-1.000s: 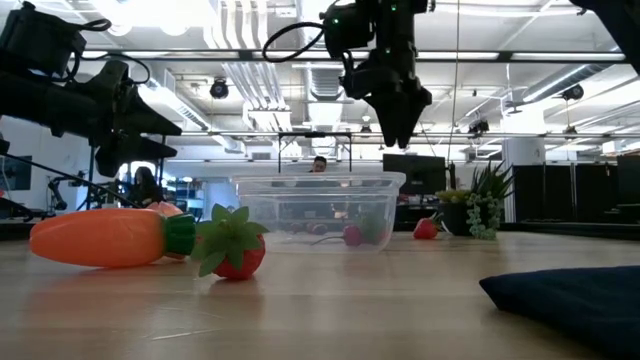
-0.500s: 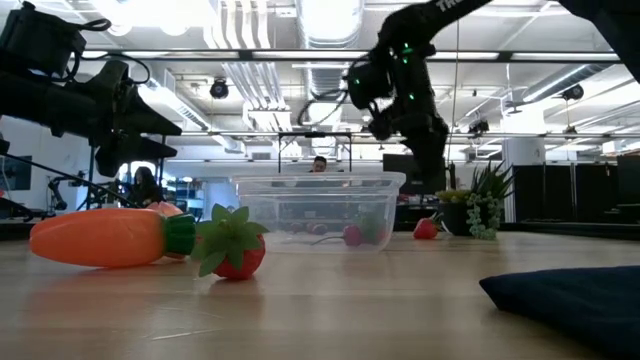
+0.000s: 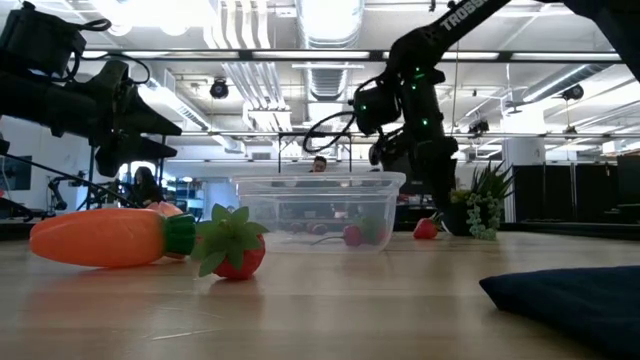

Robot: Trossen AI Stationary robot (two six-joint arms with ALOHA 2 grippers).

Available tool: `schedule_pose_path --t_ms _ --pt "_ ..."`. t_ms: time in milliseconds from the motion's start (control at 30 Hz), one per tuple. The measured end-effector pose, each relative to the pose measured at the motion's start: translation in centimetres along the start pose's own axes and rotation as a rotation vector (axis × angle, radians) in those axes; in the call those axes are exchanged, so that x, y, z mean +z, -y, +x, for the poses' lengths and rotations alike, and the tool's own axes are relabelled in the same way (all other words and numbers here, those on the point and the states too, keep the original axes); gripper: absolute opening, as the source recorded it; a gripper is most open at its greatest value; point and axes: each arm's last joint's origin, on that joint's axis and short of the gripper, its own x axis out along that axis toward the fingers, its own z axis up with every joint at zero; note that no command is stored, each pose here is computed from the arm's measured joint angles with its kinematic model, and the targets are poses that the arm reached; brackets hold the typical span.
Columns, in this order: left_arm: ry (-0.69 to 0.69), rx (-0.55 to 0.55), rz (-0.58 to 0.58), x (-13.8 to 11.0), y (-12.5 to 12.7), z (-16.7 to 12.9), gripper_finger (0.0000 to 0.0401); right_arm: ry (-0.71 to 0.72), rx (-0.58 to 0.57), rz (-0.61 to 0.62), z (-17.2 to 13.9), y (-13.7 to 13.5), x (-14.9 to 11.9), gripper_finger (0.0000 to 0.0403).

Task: Pick and placing Produce into tupperware
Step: Put the red strawberry into the transparent bin

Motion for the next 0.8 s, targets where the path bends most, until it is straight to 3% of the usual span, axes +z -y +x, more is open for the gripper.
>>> schedule_pose_path --t_ms 200,500,800 --pt "-0.001 0.000 0.000 0.0 0.0 0.0 0.0226 0.168 0.022 -0.109 -2.1 -0.6 0.2 0.0266" --pt "-0.001 0.001 0.000 0.0 0.0 0.0 0.0226 0.150 0.022 -0.208 -1.9 -1.5 -0.5 0.0311" --pt "-0.001 0.001 0.000 0.0 0.0 0.0 0.0226 0.197 -0.074 -0.293 0.0 -2.6 0.2 0.0311"
